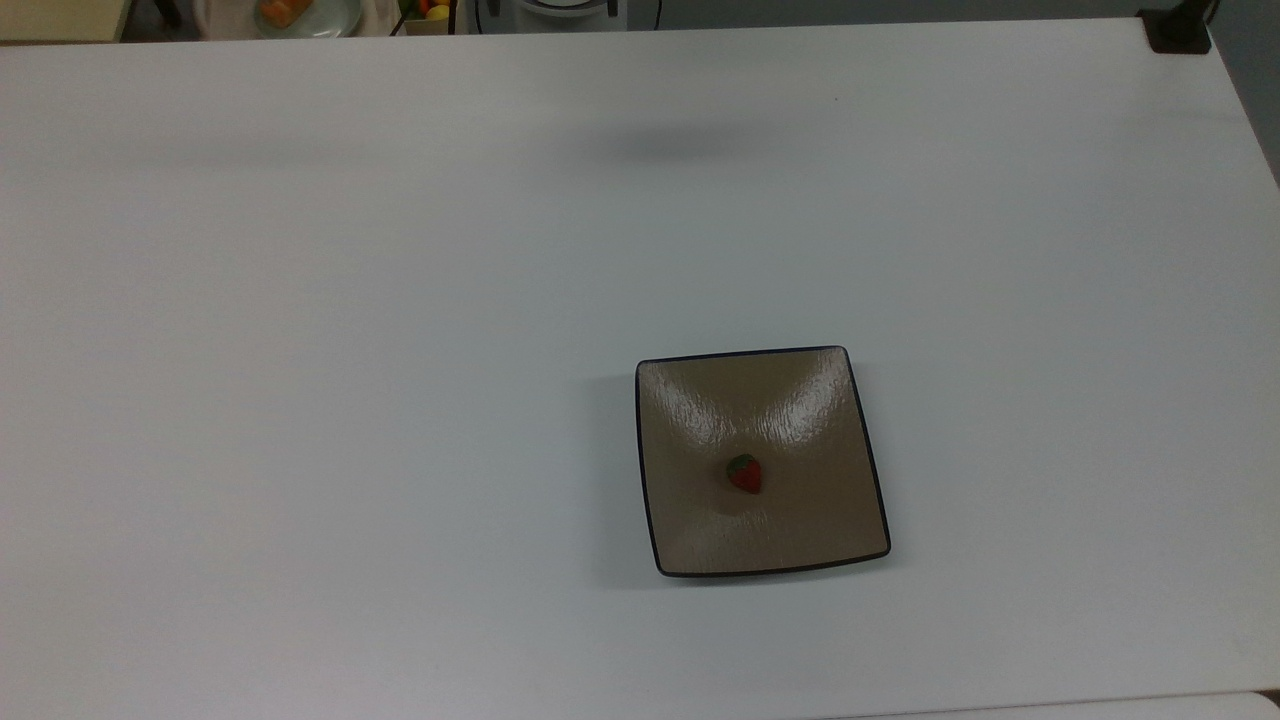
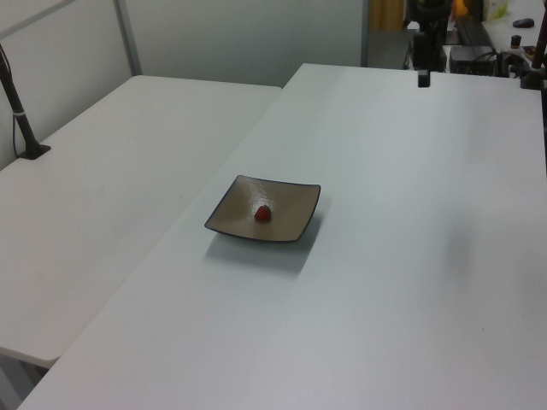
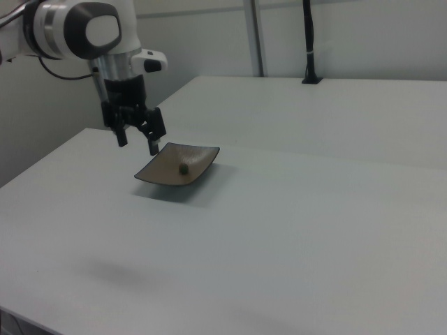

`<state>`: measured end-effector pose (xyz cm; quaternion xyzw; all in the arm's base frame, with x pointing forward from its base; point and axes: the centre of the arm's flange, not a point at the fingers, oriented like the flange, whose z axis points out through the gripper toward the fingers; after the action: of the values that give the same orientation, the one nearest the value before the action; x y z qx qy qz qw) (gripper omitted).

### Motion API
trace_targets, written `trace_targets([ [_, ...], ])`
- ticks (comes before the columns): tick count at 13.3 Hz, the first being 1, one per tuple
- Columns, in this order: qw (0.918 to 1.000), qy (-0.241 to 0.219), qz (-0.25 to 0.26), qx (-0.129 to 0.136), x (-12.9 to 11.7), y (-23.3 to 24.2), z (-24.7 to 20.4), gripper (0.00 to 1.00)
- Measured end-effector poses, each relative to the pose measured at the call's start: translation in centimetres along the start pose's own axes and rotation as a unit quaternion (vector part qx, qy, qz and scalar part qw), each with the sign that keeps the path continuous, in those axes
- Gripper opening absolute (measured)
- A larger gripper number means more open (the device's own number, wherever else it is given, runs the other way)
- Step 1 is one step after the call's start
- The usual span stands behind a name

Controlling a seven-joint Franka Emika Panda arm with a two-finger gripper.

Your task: Strawberries on a ceramic plate

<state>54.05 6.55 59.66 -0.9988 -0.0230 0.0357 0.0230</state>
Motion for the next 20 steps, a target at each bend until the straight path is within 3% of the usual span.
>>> trace_targets([
  [5,0.9964,0.083,0.009,0.015,1.8,0.7,-0.9,1.0],
  [20,0.9959,0.086,-0.027,0.011,1.6,0.4,-0.8,1.0],
])
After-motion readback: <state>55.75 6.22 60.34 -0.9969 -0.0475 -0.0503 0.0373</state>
